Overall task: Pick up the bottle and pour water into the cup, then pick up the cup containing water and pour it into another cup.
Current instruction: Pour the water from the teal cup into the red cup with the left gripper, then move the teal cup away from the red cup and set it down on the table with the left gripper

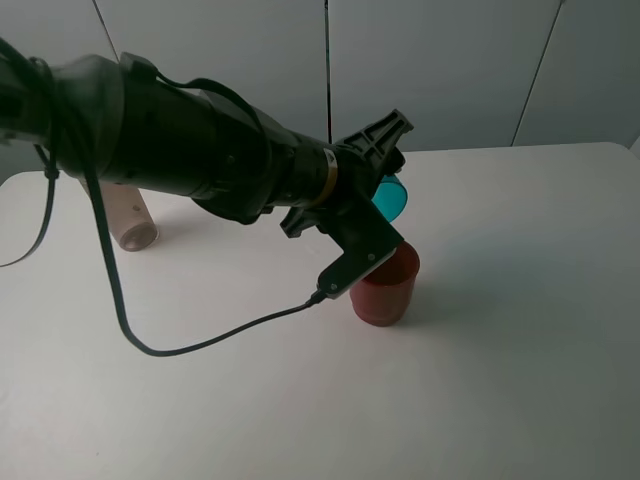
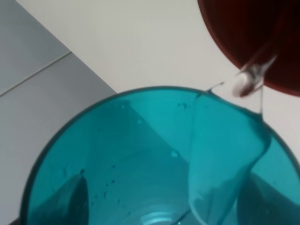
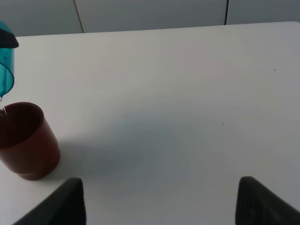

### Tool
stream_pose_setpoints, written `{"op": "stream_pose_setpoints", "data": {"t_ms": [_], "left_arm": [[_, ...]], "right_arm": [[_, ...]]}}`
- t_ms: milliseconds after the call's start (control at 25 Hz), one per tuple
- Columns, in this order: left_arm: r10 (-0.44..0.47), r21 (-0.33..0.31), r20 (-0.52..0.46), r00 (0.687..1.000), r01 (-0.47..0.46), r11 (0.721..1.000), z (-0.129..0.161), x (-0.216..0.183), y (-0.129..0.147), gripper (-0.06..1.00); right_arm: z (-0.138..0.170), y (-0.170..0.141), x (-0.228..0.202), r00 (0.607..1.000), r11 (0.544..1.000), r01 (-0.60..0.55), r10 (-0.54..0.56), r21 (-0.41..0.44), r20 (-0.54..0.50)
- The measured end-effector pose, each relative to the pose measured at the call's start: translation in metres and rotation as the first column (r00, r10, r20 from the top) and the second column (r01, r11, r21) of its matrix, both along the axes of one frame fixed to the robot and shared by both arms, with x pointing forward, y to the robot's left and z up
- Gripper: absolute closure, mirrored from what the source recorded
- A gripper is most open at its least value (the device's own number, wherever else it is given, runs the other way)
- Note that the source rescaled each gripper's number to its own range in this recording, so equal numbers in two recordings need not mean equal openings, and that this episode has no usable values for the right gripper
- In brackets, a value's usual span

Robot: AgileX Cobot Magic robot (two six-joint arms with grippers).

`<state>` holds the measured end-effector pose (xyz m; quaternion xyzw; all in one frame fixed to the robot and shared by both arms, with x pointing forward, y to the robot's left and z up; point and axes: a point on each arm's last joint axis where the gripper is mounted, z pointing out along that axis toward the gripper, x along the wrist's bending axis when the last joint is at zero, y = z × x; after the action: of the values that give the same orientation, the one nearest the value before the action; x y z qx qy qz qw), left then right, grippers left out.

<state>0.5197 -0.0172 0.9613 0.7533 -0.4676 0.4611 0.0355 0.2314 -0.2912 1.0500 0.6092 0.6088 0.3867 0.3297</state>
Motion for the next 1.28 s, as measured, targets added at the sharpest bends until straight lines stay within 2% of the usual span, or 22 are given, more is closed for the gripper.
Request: {"op": "stream_pose_setpoints", "data": {"t_ms": [320, 920, 1080, 1280], "left_arm": [[0.0, 0.019, 0.03, 1.0, -0.001, 1.0, 0.001, 0.0011, 0.0006, 0.84], [-0.008, 0.017, 0.03, 1.0, 0.008, 1.0, 0.001, -0.002, -0.0021, 0.84], [0.039, -0.029, 0.0, 0.999, -0.039, 0.999, 0.0013, -0.0015, -0.0016, 0.84], [0.13, -0.111, -0.057, 0.99, -0.136, 0.984, 0.0019, 0.0, -0.0002, 0.84]], "right_arm": [[0.0, 0.0, 0.0, 1.0, 1.0, 0.003, -0.003, 0.005, 0.0], [0.0, 0.0, 0.0, 1.0, 1.0, 0.0, 0.0, 0.0, 0.0], [0.0, 0.0, 0.0, 1.0, 1.0, 0.0, 0.0, 0.0, 0.0], [0.0, 0.0, 0.0, 1.0, 1.0, 0.0, 0.0, 0.0, 0.0]]}}
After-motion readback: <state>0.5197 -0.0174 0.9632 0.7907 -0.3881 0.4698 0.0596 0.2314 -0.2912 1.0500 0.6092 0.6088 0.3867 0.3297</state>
